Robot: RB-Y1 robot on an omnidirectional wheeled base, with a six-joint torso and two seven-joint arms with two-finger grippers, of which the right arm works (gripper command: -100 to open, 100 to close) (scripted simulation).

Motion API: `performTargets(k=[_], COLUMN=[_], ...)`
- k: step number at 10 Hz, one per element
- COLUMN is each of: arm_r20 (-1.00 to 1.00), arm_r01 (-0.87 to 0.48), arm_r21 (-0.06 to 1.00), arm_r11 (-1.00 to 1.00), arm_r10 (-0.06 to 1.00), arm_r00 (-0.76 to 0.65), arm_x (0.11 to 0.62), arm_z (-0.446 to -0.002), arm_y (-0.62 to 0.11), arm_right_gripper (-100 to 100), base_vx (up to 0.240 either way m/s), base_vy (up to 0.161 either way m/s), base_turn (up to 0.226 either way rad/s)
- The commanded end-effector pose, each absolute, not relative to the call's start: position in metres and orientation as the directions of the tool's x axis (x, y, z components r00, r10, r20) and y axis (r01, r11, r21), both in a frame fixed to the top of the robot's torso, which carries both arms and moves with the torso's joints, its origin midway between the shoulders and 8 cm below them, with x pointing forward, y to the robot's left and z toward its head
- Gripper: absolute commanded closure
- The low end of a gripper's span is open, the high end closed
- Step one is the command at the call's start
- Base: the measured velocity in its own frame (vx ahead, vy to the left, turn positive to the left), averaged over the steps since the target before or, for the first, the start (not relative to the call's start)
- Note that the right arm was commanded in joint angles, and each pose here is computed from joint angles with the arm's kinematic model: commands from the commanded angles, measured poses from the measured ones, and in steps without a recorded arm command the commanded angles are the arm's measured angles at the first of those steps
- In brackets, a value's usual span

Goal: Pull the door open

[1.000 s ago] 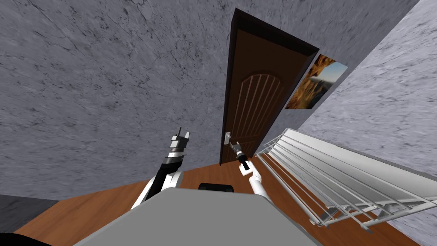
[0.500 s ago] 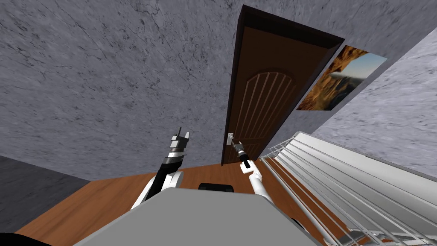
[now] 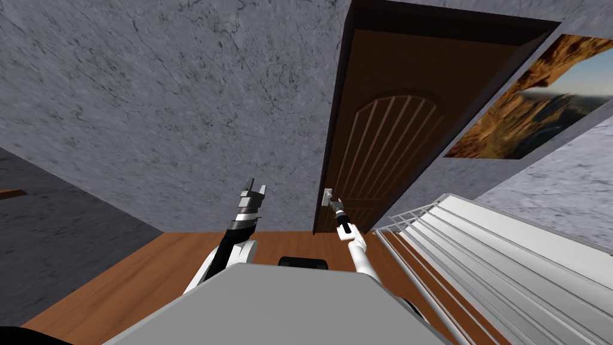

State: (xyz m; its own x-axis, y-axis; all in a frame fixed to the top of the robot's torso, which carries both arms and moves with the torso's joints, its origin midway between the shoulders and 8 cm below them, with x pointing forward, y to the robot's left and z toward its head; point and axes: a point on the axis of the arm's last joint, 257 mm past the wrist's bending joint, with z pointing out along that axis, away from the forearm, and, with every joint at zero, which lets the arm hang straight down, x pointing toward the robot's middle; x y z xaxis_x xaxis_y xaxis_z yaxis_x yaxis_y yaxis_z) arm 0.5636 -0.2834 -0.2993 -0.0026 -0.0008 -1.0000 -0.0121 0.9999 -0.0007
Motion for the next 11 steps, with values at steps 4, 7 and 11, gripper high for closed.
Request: performTargets(k=[4,7,11], arm_r20=[-1.0,-1.0,-0.998], arm_r01=[0.022,0.022,0.03], arm_r21=[0.018,0.018,0.068], arm_r11=[1.0,1.0,0.997], arm_r10=[0.018,0.018,0.068], arm_r00=[0.002,0.002,0.0], arm_x=[0.5708,0.5708,0.5683], arm_z=[-0.2988,-0.2988,-0.301], arm_y=[-0.2869,-0.2869,-0.2909], arm_right_gripper=[-100,100,100], base_vx=[0.069,-0.018,-0.014], base_vy=[-0.049,0.011,-0.001], base_turn=[0.2,0.003,0.005])
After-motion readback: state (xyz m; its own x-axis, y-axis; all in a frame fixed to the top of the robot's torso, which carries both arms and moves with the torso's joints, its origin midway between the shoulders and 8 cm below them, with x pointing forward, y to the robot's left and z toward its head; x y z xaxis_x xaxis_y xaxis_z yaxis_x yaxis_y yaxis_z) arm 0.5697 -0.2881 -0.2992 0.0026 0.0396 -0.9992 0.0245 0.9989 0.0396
